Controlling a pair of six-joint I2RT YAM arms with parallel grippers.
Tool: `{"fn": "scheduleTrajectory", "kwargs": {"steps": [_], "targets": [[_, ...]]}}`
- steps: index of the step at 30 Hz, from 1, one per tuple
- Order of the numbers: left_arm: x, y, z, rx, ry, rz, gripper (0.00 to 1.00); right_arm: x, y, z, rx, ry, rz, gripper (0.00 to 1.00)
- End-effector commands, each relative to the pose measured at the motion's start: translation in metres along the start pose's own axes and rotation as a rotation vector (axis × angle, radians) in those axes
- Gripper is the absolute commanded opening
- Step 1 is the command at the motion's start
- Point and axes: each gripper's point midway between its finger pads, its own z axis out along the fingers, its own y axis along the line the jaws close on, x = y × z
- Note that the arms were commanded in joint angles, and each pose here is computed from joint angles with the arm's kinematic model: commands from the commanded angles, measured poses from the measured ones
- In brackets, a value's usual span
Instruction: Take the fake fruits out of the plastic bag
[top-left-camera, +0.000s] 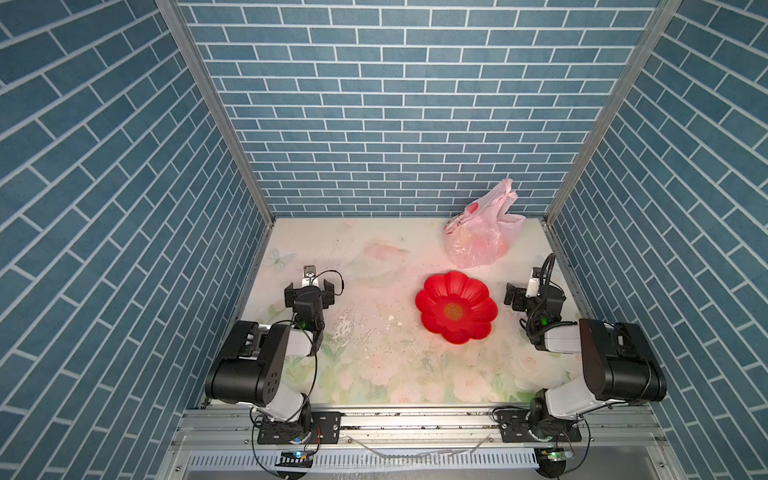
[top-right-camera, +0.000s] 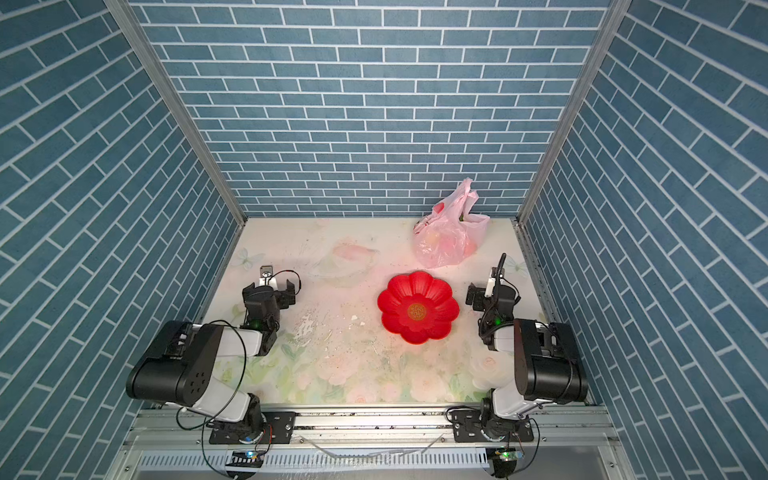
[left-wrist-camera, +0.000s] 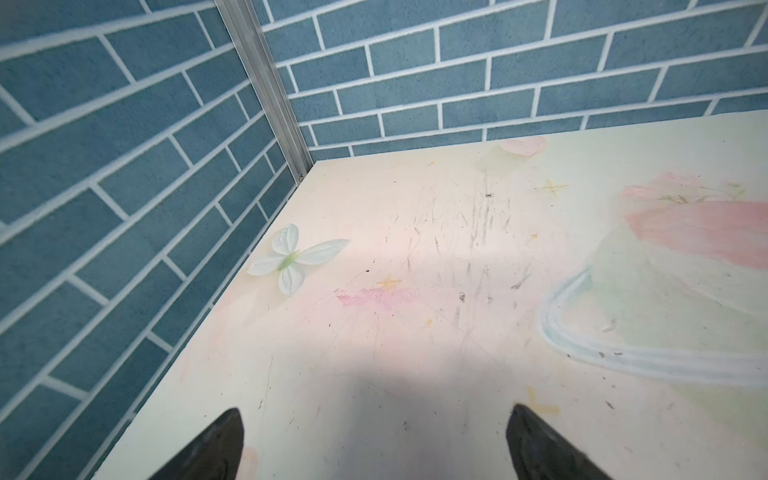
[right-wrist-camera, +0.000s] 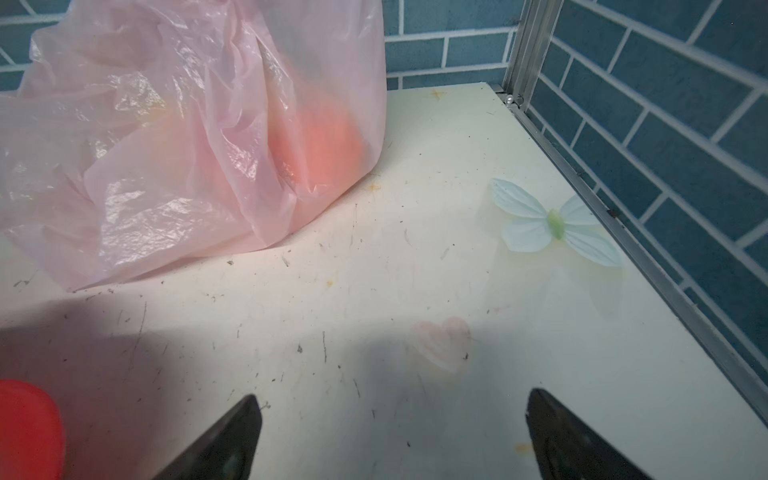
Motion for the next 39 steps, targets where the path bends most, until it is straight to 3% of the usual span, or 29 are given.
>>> {"fn": "scheduleTrajectory", "kwargs": {"steps": [1, 39], "targets": [[-0.0043, 0.0019, 0.0019, -0.004, -0.008, -0.011, 0.99, -0.0148, 0.0010, 0.0047, -0.007, -0.036, -0.033, 0.99], [-0.0043, 0.0017, 0.0022, -0.003, -0.007, -0.011, 0.99, -0.0145, -0.0035, 0.0049, 0.019, -0.035, -0.021, 0.99]]}}
